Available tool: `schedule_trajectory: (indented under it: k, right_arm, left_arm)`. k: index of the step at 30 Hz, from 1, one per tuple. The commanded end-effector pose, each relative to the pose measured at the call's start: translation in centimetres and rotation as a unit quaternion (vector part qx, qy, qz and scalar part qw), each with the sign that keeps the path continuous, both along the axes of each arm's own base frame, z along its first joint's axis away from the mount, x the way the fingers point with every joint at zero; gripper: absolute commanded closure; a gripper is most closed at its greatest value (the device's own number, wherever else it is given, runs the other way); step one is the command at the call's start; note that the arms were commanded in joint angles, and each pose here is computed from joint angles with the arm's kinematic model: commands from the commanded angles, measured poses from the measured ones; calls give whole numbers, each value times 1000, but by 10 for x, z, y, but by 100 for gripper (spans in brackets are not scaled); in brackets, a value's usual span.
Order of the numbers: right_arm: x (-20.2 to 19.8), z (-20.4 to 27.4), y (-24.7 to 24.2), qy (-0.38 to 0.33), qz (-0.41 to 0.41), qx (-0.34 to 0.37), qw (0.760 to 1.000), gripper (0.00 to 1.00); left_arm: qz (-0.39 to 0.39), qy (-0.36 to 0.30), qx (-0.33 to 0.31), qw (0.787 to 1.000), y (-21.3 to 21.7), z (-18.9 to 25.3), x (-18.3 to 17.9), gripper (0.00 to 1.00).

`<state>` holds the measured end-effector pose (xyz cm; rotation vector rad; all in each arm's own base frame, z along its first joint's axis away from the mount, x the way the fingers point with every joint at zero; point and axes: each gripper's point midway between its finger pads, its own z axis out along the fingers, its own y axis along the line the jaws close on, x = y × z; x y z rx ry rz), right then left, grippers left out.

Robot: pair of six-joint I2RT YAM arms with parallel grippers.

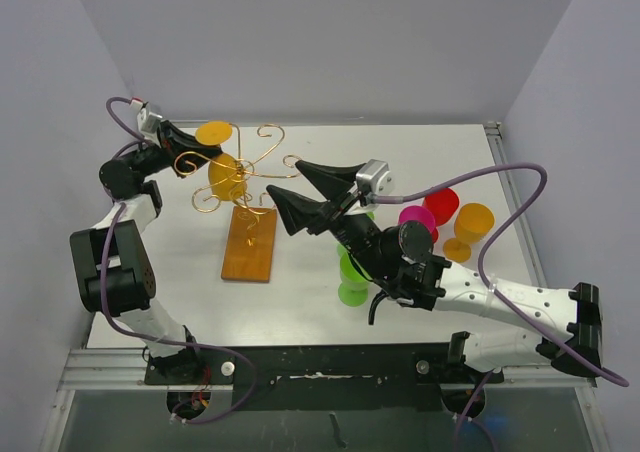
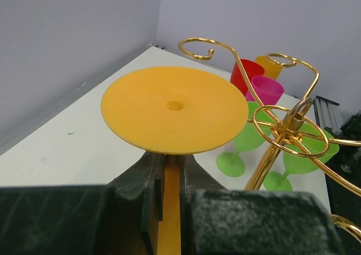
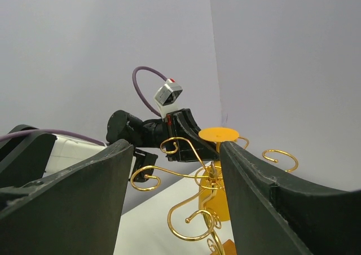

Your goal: Place the wine glass upside down on the wine glass rack

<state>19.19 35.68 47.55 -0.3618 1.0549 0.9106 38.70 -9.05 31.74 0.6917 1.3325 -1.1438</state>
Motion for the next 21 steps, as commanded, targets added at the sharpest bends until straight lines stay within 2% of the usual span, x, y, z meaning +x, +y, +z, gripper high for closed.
schedule_trajectory:
  k: [1,5,9,15,21]
  right_arm:
    - [3,25,-4,-9,-8,25,1000,37]
    - [10,18,2,10,-19,10,1000,37]
    - [36,-1,0,75,-78,-12,994,37]
    - [93,-48,-17,227,-150,-33,962,39]
    - [116,-78,-33,287,-186,-66,938,41]
  left_arm:
    - [-16,-51,13,998,-3,19,-5,100]
    - [-21,-48,10,999,-3,20,-4,100]
    - [-17,-47,-1,999,-3,22,-3,100]
    - [-13,-48,-7,999,-4,23,-3,100]
    - [-13,-47,-7,999,-5,24,-3,100]
